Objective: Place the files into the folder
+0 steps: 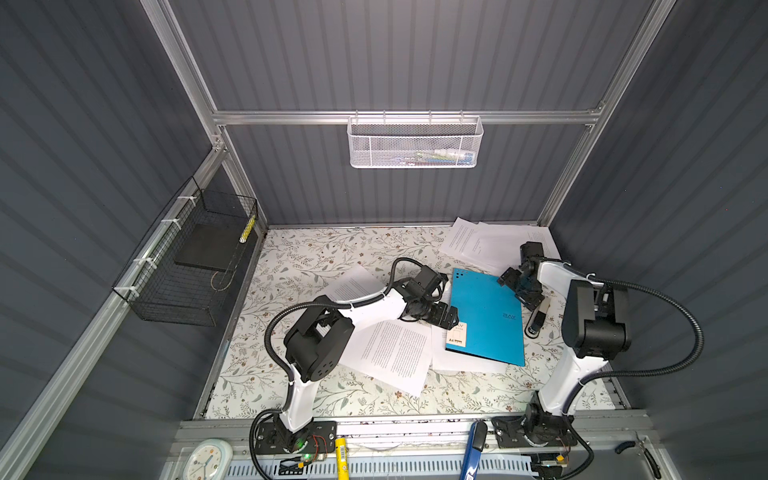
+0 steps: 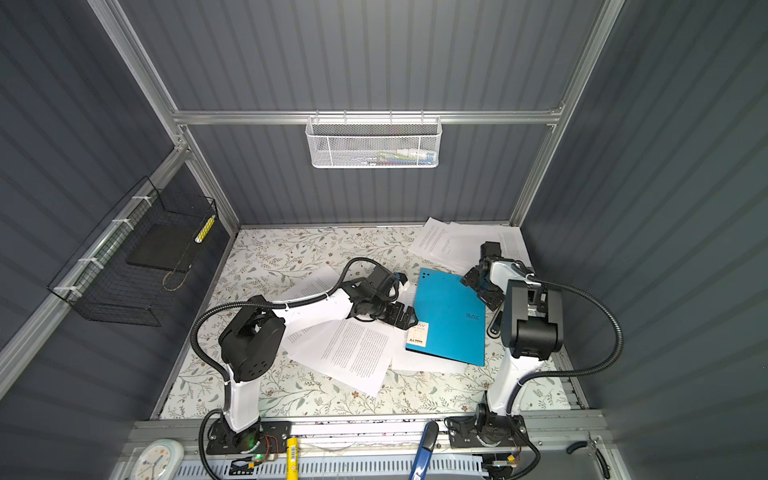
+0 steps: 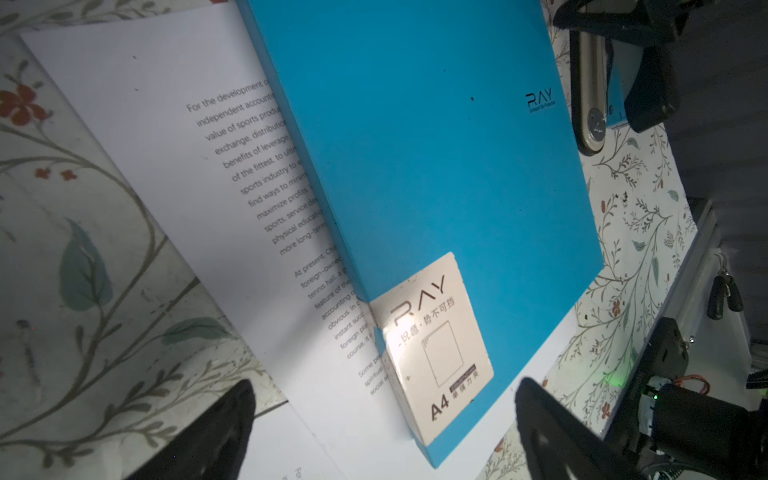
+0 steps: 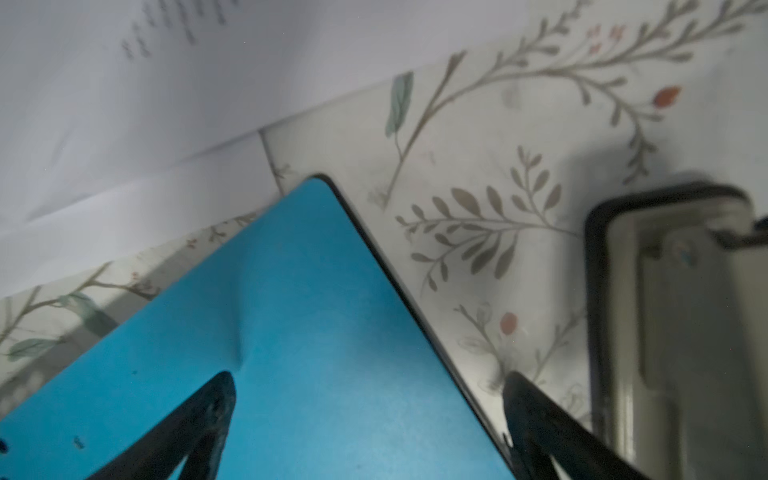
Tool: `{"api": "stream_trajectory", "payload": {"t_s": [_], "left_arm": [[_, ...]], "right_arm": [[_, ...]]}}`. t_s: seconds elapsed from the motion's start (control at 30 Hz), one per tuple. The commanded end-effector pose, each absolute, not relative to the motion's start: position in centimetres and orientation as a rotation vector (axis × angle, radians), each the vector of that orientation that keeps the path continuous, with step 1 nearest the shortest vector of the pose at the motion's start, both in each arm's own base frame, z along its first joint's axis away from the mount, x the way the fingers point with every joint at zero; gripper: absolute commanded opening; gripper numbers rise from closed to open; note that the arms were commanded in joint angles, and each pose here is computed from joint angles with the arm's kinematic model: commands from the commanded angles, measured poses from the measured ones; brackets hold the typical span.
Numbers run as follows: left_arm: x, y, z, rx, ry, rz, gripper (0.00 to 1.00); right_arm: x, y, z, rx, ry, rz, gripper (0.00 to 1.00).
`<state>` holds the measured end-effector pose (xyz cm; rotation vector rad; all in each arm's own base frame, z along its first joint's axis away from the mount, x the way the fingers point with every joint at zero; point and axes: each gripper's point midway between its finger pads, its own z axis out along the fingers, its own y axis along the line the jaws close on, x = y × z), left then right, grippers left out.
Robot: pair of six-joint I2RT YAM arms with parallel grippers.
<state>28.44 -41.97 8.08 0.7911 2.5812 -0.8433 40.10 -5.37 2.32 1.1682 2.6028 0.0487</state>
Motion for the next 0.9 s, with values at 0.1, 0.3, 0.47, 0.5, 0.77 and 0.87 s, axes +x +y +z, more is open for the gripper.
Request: {"api": "stream_trajectory", "payload": {"t_s": [0.1, 0.3, 0.47, 0.5, 0.77, 0.87], "left_arm": [[28.3, -41.8, 8.7, 0.801, 2.569, -0.850, 0.99], [28.7, -41.5, 10.1, 0.783, 2.538, -0.821, 1.00], [29.2, -40.8, 11.6, 0.743, 2.520, -0.811, 1.00], [29.2, -40.7, 11.9, 0.737, 2.522, -0.809, 1.00], [29.2, -38.6, 13.1, 0.687, 2.511, -0.789, 1.00], [29.4, -37.8, 13.0, 0.671, 2.520, -0.772, 1.00]], "right_arm": [[39.0, -4.7, 1.7, 1.273, 2.623, 0.070, 0.99], [38.6, -4.7, 1.9, 1.307, 2.606, 0.082, 0.99], [38.5, -3.3, 1.5, 1.362, 2.620, 0.184, 0.99], [38.6, -2.7, 1.5, 1.371, 2.606, 0.243, 0.99], [38.9, -0.2, 1.2, 1.380, 2.561, 0.412, 0.99], [38.7, 0.8, 1.4, 1.387, 2.557, 0.423, 0.99]]}}
